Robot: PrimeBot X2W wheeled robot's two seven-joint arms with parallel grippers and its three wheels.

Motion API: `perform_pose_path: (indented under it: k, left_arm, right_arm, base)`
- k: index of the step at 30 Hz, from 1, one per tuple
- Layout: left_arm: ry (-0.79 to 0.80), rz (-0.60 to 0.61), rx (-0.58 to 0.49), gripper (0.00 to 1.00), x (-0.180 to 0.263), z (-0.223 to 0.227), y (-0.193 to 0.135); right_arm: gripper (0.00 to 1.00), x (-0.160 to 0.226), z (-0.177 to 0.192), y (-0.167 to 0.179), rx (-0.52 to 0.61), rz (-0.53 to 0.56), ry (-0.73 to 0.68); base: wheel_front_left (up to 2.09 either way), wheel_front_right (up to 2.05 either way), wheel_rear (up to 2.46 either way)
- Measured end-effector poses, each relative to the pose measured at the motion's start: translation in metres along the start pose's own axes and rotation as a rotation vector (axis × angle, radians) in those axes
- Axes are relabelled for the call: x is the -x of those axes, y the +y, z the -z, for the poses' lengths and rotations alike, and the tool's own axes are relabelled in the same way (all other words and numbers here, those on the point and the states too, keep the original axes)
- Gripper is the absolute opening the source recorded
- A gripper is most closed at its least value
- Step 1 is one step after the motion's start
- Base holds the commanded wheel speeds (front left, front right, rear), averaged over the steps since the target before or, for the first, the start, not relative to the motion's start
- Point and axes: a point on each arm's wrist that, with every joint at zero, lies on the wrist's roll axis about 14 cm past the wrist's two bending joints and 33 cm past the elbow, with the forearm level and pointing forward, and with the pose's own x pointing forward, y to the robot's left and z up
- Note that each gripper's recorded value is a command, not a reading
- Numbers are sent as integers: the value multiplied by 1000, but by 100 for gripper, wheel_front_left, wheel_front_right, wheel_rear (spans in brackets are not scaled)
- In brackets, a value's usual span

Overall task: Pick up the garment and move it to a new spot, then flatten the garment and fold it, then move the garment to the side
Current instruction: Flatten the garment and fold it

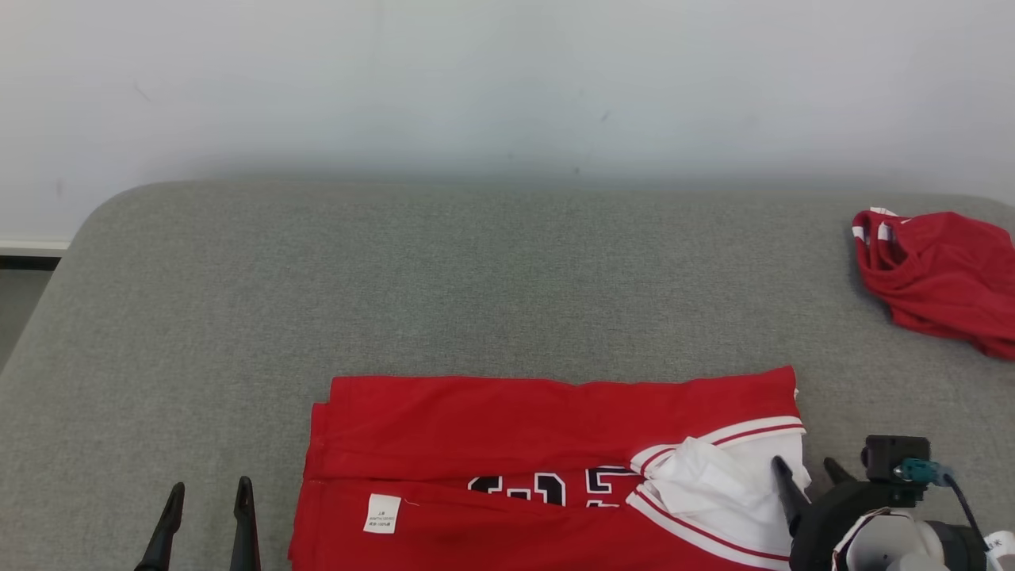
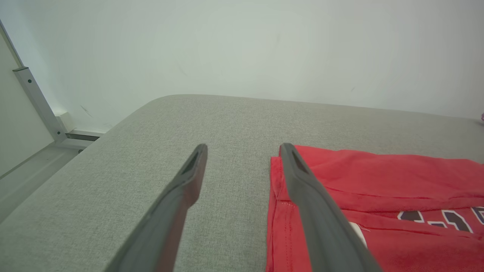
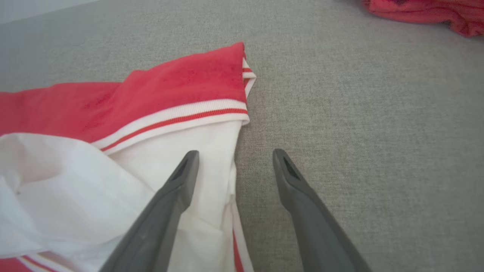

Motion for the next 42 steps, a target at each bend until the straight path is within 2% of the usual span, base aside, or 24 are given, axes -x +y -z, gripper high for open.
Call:
perform_pose_path:
  k: [9,10,11,15,18,21,23,24,31,35,38,42]
  left_arm:
    - [-15,-21,11,100,5,-3,5]
    - [-14,-24,13,100,6,-3,5]
    - [-11,-22,16,100,7,-1,5]
    - [-5,-27,19,100,8,1,6]
    - [-6,-28,11,100,9,1,5]
    - [-6,-22,12,100,10,2,4]
    - [-9,-13,13,100,10,1,2]
    - [-12,-11,12,100,10,0,2]
    - [-29,3,7,100,7,-5,-1]
    - [-34,8,7,100,6,-6,-2]
    - [-30,9,8,100,7,-5,-3]
    - [-36,12,9,100,6,-6,-5]
  right_arm:
    - [100,-11,24,19,-7,-46,108]
    - [42,-12,26,22,-5,-53,117]
    - [0,-12,27,24,-1,-61,123]
    - [0,-13,27,27,-11,-73,130]
    - [0,-13,21,16,-18,-53,113]
    - [0,-10,9,-16,-14,14,78]
    - [0,-2,-6,-59,6,105,40]
    - [0,1,-11,-69,9,129,28]
    - [0,17,-46,-109,31,212,-63]
    - [0,18,-62,-96,51,177,-125]
    - [0,16,-76,-66,66,101,-178]
    - [0,16,-85,-6,57,-50,-225]
  base:
    - [0,0,0]
    - [0,0,0]
    - [0,0,0]
    - [0,0,0]
    - [0,0,0]
    - [0,0,0]
    - [0,0,0]
    - [0,0,0]
    - [0,0,0]
    - [0,0,0]
    - [0,0,0]
    - [0,0,0]
